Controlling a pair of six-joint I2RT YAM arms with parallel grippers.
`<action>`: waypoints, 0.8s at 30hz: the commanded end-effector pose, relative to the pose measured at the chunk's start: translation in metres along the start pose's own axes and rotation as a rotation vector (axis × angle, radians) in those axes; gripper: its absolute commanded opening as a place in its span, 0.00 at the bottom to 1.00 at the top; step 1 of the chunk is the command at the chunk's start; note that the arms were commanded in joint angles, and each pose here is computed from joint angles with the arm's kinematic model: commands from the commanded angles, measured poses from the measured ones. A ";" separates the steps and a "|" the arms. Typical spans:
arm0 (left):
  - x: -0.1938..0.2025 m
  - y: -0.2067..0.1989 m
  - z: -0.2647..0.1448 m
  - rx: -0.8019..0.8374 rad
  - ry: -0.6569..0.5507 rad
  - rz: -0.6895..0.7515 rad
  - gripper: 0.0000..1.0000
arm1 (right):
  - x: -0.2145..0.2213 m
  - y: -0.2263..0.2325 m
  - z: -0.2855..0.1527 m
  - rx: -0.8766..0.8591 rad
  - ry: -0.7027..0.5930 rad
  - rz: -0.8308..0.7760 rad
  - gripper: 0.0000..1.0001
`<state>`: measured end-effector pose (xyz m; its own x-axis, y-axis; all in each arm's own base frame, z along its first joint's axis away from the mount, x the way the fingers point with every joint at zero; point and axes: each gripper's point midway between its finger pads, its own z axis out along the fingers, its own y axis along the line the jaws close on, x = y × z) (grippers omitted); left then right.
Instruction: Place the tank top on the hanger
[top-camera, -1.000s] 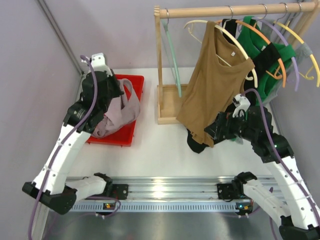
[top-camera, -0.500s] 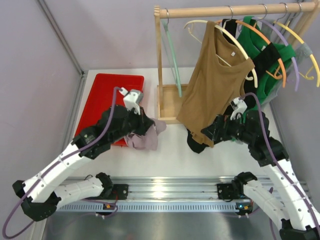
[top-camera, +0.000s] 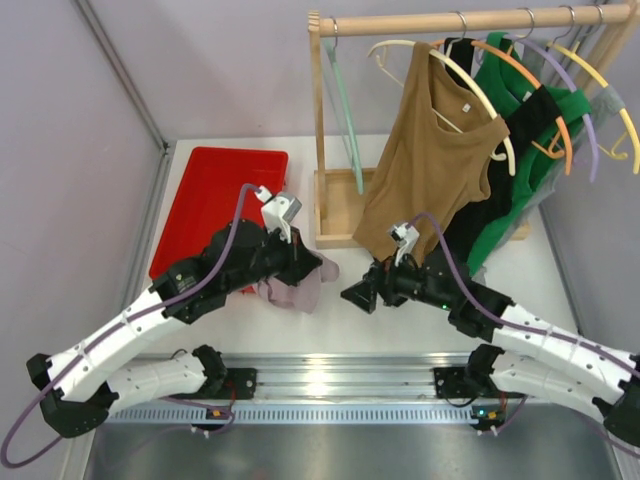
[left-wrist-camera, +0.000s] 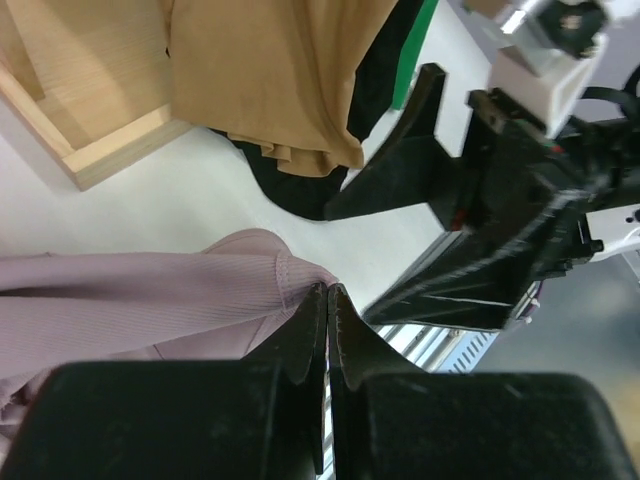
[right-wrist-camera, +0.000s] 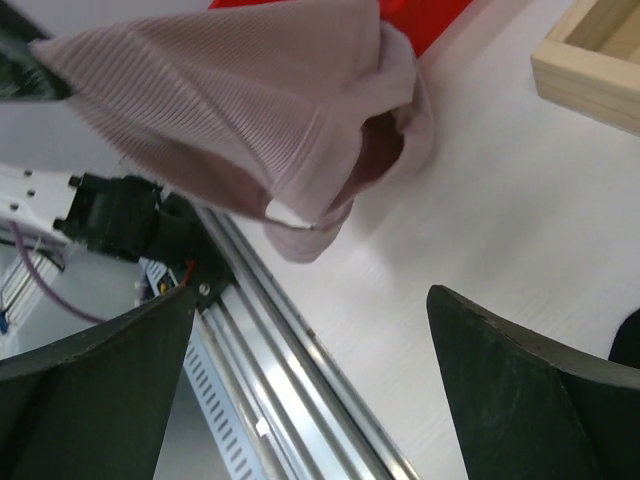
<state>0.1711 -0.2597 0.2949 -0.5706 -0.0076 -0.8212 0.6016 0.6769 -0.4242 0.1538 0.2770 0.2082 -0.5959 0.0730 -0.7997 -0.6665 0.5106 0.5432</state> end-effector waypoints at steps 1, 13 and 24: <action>-0.033 -0.029 -0.016 0.109 -0.096 -0.006 0.00 | -0.050 0.008 0.022 0.013 -0.234 0.050 1.00; -0.038 -0.030 -0.027 0.106 -0.107 -0.008 0.00 | -0.060 0.033 0.065 -0.108 -0.299 0.185 0.97; -0.042 -0.018 -0.027 0.041 -0.135 -0.022 0.00 | -0.075 0.056 0.056 -0.181 -0.343 0.219 0.19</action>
<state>0.1672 -0.2564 0.3213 -0.5415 -0.0531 -0.8390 0.6168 0.6531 -0.4393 0.1911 0.3450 0.2365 -0.6086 0.3746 -0.6995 -0.5802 0.3913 0.7143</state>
